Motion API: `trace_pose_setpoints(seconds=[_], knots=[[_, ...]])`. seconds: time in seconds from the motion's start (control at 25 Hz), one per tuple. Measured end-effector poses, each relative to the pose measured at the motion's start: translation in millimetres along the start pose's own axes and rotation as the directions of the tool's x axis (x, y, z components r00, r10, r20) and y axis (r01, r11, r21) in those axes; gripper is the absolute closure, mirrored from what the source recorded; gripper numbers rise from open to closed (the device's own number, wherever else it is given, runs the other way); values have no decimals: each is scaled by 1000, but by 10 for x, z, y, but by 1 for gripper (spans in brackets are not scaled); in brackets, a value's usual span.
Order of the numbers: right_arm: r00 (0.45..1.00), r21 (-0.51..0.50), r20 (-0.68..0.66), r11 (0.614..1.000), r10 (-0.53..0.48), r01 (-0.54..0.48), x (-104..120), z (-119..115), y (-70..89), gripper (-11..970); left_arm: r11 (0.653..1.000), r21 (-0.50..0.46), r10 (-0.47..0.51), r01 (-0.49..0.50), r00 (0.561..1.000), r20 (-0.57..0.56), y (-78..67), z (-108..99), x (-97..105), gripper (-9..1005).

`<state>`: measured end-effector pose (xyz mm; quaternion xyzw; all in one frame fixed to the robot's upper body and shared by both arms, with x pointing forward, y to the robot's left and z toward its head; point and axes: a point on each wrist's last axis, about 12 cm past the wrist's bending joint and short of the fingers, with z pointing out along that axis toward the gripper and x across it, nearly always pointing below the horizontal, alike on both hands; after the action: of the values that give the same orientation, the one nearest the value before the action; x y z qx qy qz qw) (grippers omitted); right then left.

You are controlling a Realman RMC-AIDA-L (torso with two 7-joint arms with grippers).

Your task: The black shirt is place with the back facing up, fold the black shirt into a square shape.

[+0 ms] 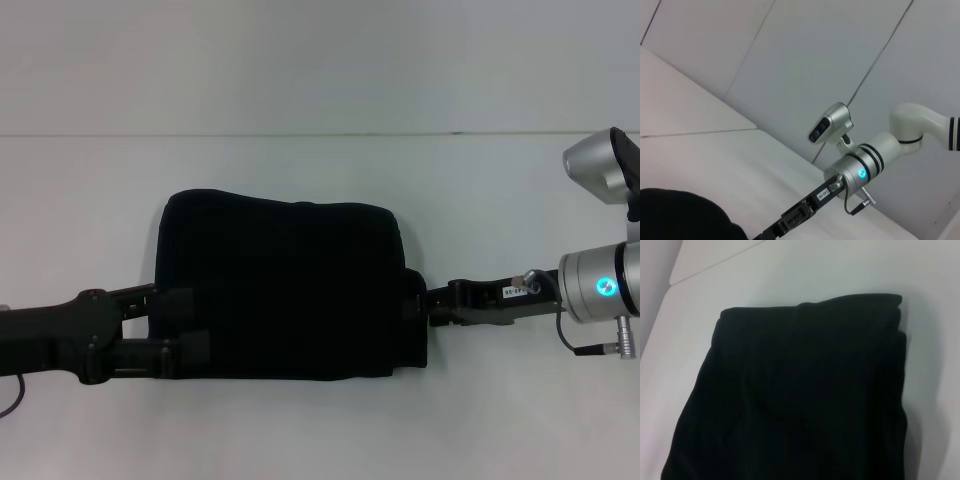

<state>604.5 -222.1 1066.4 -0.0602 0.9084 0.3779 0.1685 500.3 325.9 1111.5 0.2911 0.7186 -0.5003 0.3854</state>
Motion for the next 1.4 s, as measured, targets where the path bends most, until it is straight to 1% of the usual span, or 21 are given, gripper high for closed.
trace_pose_setpoints(seconds=[0.24,0.56,1.08,1.32,1.4], knots=[[1000,6,10,1000,-13,13,24,72,21,378,1000,-7,6,-6,1000,8,10,-1,-17,60],[999,8,19,1000,-28,28,26,108,41,377,1000,-14,10,-10,1000,9,25,2,-40,60],[998,-7,30,999,-51,52,27,96,44,632,1000,-15,17,-17,1000,22,29,-2,-70,58],[998,-2,34,999,-49,49,44,90,19,859,1000,-19,18,-18,999,27,32,-1,-74,58],[998,-2,39,999,-48,48,53,83,5,877,1000,-20,17,-17,999,27,33,-1,-74,58]])
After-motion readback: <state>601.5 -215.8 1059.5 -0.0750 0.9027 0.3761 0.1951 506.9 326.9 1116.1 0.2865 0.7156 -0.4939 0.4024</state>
